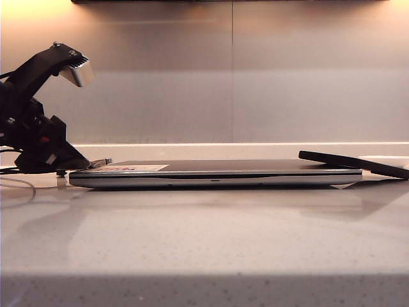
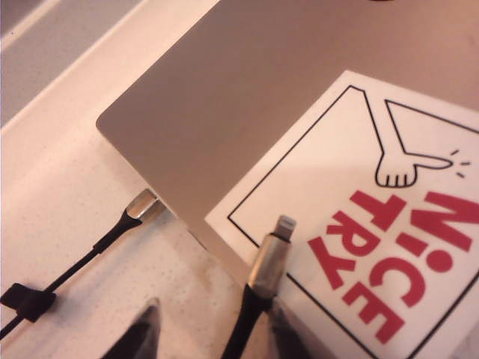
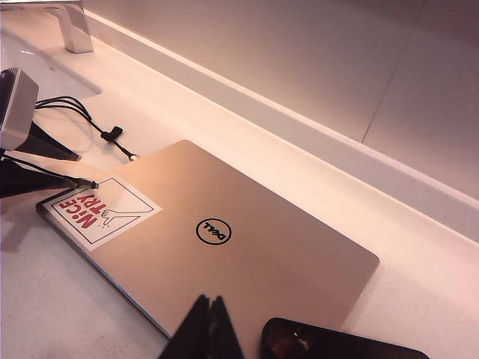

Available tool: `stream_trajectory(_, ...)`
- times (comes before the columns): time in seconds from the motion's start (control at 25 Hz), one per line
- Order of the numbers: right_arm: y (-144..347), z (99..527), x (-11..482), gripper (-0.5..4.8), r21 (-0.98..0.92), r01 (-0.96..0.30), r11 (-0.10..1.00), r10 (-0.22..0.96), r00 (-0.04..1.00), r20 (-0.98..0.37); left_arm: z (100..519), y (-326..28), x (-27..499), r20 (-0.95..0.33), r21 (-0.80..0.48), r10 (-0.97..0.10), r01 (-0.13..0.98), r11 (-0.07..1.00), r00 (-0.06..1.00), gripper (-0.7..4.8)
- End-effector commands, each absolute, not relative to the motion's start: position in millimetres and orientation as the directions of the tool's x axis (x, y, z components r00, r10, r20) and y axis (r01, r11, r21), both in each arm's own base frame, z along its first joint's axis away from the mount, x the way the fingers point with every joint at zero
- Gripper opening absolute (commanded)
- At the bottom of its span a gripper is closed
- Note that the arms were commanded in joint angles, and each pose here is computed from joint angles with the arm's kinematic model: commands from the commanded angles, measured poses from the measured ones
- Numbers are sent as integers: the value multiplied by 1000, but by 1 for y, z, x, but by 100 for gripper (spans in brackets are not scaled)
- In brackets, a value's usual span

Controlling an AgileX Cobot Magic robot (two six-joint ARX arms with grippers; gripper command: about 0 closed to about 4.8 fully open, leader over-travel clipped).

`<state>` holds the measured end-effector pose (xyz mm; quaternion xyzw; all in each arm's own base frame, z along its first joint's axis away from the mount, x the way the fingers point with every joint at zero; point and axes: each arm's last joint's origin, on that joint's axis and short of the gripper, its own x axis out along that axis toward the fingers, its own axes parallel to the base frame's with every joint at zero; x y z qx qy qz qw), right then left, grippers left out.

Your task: Pick up the charging cable and the phone, plug the charging cable into the charging port on the phone, and finally place them back on the table.

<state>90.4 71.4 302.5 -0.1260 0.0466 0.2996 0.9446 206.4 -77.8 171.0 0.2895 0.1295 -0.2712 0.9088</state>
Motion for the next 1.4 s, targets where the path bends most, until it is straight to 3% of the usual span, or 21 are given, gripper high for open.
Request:
stream_trajectory(0.04, 71, 309, 90, -2, -208, -570, 795, 558, 821, -119, 168, -77, 205, -417, 468, -414, 582, 665, 809, 179)
stream_trajectory(0.6, 71, 310, 90, -2, -207, -568, 796, 559, 822, -106, 168, -77, 204, -430, 473, -411, 588, 656, 804, 179)
stream_trajectory(0.84, 71, 312, 90, -2, -205, -564, 800, 561, 824, -79, 168, -60, 210, -429, 481, -346, 536, 694, 834, 179)
stream_trajectory(1.4, 71, 315, 90, -2, -203, -560, 803, 562, 825, -54, 161, -67, 213, -439, 474, -366, 558, 681, 820, 183)
